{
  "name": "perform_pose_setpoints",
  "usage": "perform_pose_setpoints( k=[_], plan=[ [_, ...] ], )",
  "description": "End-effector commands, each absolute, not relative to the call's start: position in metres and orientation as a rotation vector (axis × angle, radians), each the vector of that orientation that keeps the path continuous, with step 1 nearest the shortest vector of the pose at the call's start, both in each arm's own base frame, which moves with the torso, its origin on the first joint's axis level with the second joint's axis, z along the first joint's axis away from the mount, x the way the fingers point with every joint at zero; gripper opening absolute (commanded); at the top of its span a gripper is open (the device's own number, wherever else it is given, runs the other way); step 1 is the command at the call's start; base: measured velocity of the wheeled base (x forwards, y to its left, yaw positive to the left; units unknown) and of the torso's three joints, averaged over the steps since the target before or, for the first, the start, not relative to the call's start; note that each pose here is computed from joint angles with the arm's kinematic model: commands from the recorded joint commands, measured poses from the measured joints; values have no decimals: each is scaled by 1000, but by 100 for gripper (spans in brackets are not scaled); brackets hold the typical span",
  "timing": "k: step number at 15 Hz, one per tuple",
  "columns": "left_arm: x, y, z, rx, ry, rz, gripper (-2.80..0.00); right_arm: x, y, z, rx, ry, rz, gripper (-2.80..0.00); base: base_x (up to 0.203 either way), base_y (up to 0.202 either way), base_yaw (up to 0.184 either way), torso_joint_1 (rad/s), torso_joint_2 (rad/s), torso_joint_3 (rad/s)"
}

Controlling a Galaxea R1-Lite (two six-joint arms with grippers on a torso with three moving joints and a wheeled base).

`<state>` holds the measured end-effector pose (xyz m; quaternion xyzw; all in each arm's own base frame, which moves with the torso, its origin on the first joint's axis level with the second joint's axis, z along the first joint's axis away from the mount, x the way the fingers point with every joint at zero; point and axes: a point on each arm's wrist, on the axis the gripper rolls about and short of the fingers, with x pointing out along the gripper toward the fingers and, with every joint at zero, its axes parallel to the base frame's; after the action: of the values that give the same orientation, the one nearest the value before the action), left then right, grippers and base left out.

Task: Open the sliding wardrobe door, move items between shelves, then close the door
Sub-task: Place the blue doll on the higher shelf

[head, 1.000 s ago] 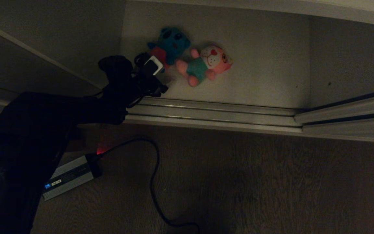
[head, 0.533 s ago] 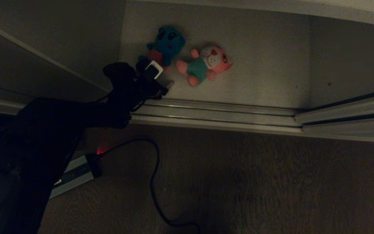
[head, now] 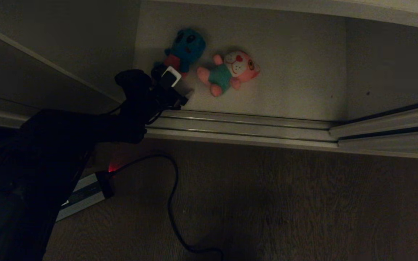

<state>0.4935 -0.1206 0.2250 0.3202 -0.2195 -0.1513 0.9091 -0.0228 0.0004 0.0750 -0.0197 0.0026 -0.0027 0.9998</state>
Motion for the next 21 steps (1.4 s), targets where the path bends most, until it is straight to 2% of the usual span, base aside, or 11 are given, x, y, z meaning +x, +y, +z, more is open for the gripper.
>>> perform_pose_setpoints(
  k=[1, 6, 12, 13, 21],
  plan=[
    [488, -118, 238, 647, -480, -293, 0, -23, 0, 74, -40, 6, -4, -280, 0, 0, 0, 0, 0, 0],
    [479, -115, 257, 575, -494, -262, 0, -23, 0, 74, -40, 8, -4, -280, 0, 0, 0, 0, 0, 0],
    [486, -117, 244, 574, -464, -267, 0, -23, 0, 74, -40, 6, -4, -280, 0, 0, 0, 0, 0, 0],
    [486, -117, 243, 573, -462, -270, -280, -23, 0, 74, -40, 6, -4, -280, 0, 0, 0, 0, 0, 0],
    [483, -116, 249, 572, -472, -267, -280, -23, 0, 74, -40, 6, -4, -280, 0, 0, 0, 0, 0, 0]
  ],
)
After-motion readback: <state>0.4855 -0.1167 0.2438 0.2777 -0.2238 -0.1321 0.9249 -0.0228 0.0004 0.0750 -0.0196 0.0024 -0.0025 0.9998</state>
